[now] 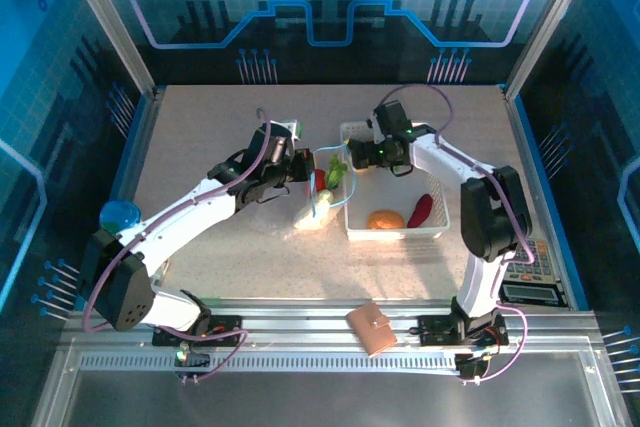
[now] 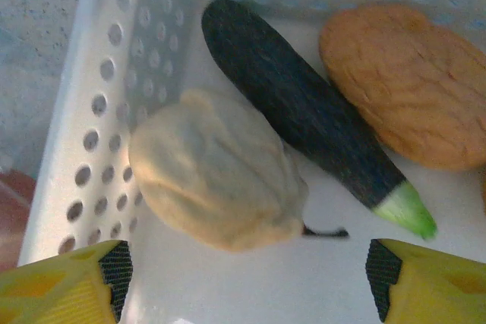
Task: Place the food in the zip-top bag and seal the zipper
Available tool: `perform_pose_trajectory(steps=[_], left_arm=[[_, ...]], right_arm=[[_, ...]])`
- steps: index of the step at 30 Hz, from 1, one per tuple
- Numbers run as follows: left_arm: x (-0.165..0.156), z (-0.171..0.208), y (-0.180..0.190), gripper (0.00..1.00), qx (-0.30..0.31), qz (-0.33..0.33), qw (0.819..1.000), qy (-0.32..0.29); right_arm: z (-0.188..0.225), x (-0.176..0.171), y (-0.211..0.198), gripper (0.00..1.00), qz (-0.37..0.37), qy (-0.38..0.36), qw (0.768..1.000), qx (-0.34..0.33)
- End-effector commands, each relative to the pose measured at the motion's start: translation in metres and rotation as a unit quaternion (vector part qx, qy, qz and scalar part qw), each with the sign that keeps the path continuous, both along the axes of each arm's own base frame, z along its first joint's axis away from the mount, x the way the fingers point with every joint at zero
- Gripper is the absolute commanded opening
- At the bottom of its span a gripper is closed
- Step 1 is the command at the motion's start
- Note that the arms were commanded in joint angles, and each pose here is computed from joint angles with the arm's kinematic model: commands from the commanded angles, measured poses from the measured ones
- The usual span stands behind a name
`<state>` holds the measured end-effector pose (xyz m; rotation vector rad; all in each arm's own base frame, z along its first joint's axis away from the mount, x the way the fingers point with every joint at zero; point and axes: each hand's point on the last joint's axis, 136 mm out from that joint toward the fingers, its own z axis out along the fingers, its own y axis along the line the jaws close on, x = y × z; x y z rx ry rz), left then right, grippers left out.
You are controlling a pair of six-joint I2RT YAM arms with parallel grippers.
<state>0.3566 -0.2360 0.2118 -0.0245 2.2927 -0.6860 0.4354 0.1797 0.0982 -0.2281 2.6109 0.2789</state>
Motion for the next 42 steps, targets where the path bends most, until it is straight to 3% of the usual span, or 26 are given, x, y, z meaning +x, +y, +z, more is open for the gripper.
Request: perform_pose_trajectory(steps=[1,14,22,37,42], left_arm=[[-0.002,0.008,0.003,0.0,0.004,-0.004,1.0,-0.01],[0.0,0.008,0.003,0.0,0.005,-0.005,1.0,-0.007],[0.002,0.008,0.004,0.0,0.004,-0.005,1.0,-0.007],[0.001,0.005,0.004,0.0,0.001,-0.005,1.0,-0.003],[0.001,0.003,0.004,0.0,-0.002,-0.005,1.0,-0.003]], right_arm=[[0.001,0.013,0.008,0.83,0.017,-0.002,1.0,0.012],[-0.035,0.018,0.028,0.8,0.04,0.04,0.997,0.043],[-0.035,-0.007,0.023,0.61,0.043,0.058,0.996,0.05],[-0.023,-0.06,0.0,0.6,0.018,0.078,0.996,0.043],[-0.016,-0.059,-0.003,0.7,0.014,0.063,0.997,0.039]])
